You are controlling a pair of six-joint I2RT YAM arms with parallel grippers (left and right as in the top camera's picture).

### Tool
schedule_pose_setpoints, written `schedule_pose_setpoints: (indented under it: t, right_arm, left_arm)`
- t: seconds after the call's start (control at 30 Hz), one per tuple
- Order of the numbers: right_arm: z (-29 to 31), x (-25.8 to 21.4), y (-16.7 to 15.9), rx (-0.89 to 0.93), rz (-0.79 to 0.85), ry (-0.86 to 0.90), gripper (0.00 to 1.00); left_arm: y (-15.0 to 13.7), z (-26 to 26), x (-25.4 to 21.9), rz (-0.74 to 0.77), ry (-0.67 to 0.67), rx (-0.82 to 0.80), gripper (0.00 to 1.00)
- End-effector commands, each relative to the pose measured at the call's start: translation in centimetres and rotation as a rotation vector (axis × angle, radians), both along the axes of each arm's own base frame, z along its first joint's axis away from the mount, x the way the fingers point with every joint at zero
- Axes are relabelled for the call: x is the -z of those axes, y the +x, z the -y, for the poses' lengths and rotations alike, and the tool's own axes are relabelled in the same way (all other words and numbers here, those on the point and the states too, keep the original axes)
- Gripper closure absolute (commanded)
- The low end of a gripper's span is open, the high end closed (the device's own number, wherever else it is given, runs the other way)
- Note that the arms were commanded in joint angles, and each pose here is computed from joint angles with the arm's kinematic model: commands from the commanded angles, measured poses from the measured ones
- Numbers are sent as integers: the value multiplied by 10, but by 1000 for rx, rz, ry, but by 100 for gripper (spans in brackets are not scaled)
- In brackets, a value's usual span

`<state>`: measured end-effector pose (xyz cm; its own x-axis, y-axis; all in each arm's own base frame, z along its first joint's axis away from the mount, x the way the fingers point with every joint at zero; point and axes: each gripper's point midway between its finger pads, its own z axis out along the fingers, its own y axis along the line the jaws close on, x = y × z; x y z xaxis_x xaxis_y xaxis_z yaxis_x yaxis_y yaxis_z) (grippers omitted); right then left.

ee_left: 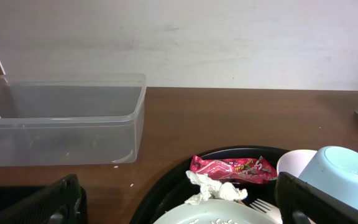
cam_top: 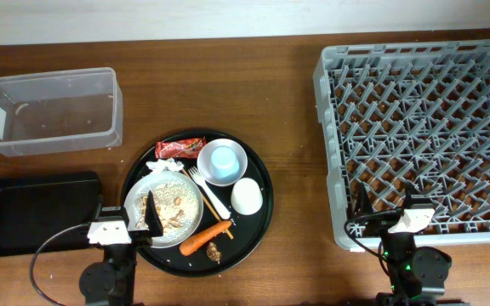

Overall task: Sort waste into correct bins and load items into the dishwasher rack
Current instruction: 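Move the left gripper over the white plate of rice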

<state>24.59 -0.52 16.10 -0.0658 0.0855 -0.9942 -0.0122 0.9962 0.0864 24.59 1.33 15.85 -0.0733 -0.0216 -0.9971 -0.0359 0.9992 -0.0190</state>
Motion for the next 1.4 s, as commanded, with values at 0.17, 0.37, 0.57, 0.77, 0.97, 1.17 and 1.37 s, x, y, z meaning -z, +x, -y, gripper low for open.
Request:
schedule_pose_setpoints:
  t: [0.17,0.37,0.57,0.77,0.97,1.17,1.37]
  right_arm:
    - [3,2,0,16,-1,-1,1]
    - [3,2,0,16,-1,-1,1]
    - [3,2,0,16,-1,0,1]
    - [3,2,0,16,-1,-1,1]
    - [3,2,0,16,-1,-1,1]
    - [3,2,0,16,-1,-1,1]
    - [3,2,0,16,-1,0,1]
  left_arm:
    - [0,-1,1,-2,19,-7,1]
    - [0,-1,1,-2,19,-7,1]
    - [0,-1,1,-2,19,-6,1]
    - [0,-1,1,-2,20,-6,1]
    - [0,-1,1,-2,19,-7,1]
    - [0,-1,1,0,20,-4,1]
    - [-15,76,-12,19,-177,445,1]
